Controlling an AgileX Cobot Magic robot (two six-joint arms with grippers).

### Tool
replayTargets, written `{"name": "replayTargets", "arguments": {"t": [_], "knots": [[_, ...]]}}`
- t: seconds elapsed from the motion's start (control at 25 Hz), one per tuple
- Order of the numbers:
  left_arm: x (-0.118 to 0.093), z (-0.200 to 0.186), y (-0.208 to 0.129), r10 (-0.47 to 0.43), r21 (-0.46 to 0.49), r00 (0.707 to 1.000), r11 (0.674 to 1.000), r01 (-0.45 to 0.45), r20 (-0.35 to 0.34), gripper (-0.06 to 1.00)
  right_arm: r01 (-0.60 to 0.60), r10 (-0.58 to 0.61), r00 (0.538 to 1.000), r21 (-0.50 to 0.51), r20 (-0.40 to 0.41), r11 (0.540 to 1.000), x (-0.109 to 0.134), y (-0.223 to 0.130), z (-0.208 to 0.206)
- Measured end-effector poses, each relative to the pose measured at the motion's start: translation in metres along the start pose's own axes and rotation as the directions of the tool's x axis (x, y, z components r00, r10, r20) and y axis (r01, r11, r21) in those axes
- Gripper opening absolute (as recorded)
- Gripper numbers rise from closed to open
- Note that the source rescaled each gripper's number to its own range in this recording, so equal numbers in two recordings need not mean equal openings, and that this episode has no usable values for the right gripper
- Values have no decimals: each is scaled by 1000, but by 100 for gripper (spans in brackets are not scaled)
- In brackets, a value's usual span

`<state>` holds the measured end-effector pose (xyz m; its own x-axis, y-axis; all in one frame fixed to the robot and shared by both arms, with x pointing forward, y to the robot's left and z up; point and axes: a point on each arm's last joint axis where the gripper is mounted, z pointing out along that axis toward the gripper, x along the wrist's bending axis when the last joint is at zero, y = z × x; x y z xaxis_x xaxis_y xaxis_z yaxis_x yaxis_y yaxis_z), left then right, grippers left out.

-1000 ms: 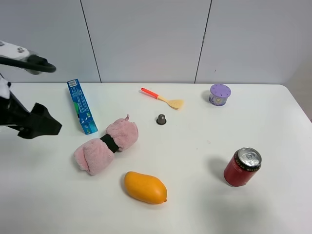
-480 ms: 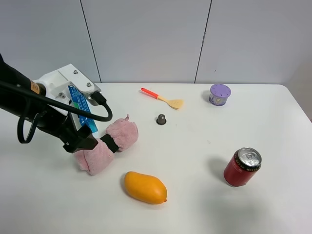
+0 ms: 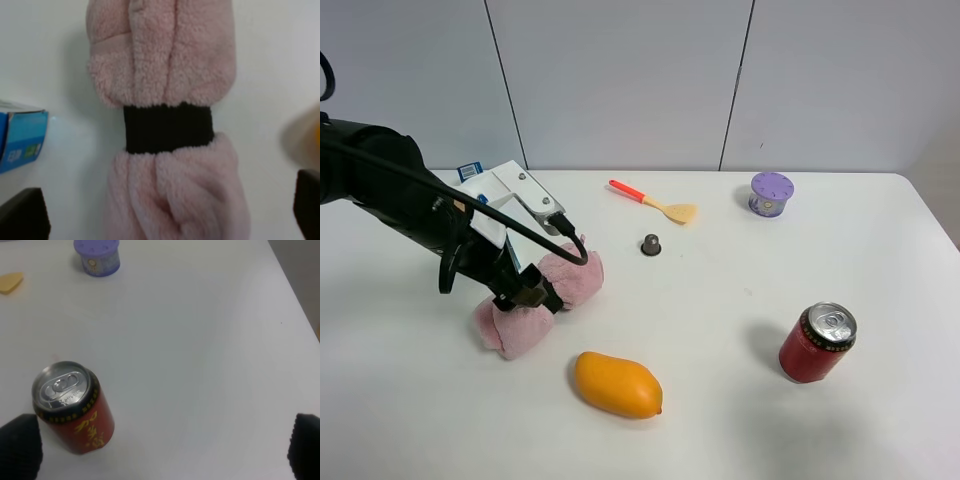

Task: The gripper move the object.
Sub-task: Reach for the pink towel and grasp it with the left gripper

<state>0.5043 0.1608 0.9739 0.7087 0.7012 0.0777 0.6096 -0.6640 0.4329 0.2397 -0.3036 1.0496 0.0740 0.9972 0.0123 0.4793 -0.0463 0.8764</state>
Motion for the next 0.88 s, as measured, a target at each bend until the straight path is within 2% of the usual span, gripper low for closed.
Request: {"name": "replayTargets", "arguments": {"t": [0.32, 0.88], "knots": [[-1, 35, 5, -14, -30, 1000, 999, 14, -11, 100, 0, 0, 1000, 0, 0, 1000, 0, 0, 0], [-1, 80, -5, -39, 22, 999, 999, 39, -5, 100, 0, 0, 1000, 0, 0, 1000, 0, 0, 0]]}}
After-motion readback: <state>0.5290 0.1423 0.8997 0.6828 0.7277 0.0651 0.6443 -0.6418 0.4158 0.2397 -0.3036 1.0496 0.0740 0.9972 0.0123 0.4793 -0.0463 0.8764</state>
